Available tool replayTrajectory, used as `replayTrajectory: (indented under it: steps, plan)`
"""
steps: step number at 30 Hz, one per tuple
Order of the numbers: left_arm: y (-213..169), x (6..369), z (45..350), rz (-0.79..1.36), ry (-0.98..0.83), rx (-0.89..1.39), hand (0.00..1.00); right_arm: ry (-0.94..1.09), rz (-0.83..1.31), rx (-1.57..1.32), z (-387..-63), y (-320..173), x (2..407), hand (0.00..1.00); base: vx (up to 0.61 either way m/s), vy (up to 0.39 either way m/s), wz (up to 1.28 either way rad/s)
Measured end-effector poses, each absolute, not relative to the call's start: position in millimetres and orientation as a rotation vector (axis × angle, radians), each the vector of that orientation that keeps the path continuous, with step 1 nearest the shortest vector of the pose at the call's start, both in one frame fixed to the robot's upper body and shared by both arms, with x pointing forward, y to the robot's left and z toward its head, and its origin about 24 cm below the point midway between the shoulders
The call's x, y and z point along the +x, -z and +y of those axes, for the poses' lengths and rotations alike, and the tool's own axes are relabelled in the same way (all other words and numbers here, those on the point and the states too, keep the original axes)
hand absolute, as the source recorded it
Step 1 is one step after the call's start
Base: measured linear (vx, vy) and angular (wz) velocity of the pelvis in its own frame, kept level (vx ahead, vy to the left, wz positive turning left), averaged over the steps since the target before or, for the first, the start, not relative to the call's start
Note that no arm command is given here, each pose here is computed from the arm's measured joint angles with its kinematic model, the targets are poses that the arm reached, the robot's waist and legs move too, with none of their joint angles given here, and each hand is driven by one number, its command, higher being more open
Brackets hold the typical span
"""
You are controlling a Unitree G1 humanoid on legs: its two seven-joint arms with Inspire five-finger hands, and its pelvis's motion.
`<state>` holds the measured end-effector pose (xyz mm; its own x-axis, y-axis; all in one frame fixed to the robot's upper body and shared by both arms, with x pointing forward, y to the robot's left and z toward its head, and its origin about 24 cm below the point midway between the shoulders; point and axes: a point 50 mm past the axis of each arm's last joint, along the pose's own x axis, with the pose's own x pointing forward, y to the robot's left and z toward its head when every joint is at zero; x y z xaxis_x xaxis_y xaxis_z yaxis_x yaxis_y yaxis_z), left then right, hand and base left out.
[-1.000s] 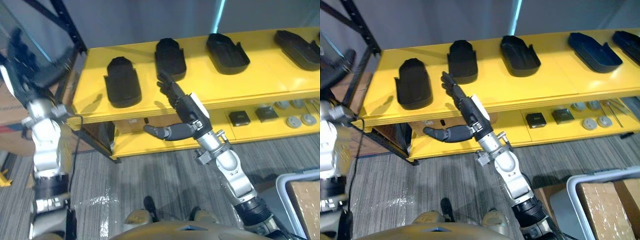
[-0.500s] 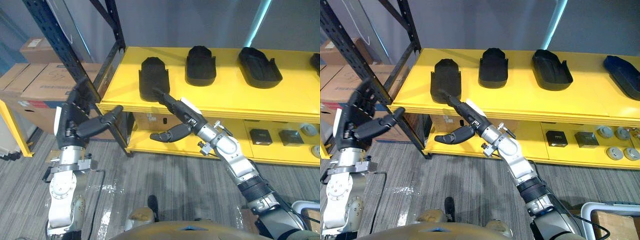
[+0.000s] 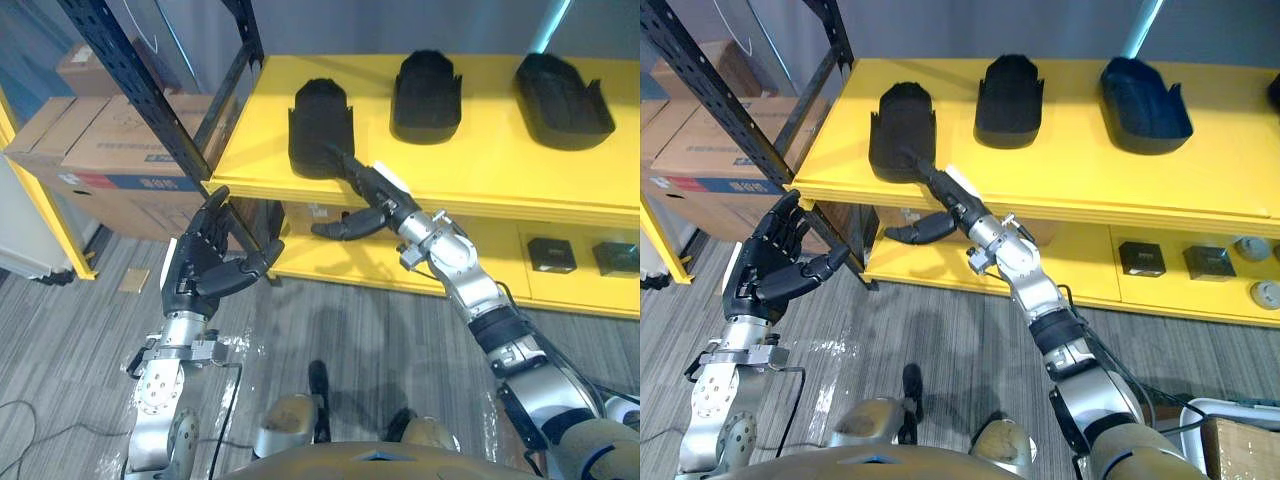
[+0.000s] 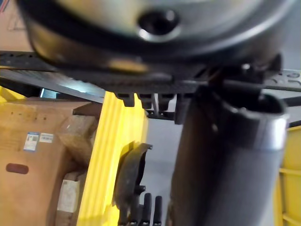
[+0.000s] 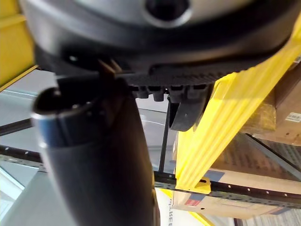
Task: Walk over and take three plastic housings, then place them on the shelf
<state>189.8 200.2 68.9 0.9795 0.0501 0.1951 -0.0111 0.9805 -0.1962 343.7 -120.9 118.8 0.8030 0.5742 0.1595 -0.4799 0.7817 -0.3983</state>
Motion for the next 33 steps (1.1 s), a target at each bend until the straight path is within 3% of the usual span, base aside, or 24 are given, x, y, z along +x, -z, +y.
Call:
replayTrajectory:
  steps: [11, 33]
  plan:
    - [-72.8, 195.4, 198.1, -0.222, -0.062, -0.255, 1.00, -0.540, -0.356, -0.350, -120.4, -153.2, 363.8, 1.00, 0.02, -0.007, 0.04]
    - [-68.1, 199.6, 177.6, -0.202, -0.015, -0.347, 1.00, -0.478, -0.408, -0.299, -113.0, -177.5, 384.5, 1.00, 0.02, -0.011, 0.05]
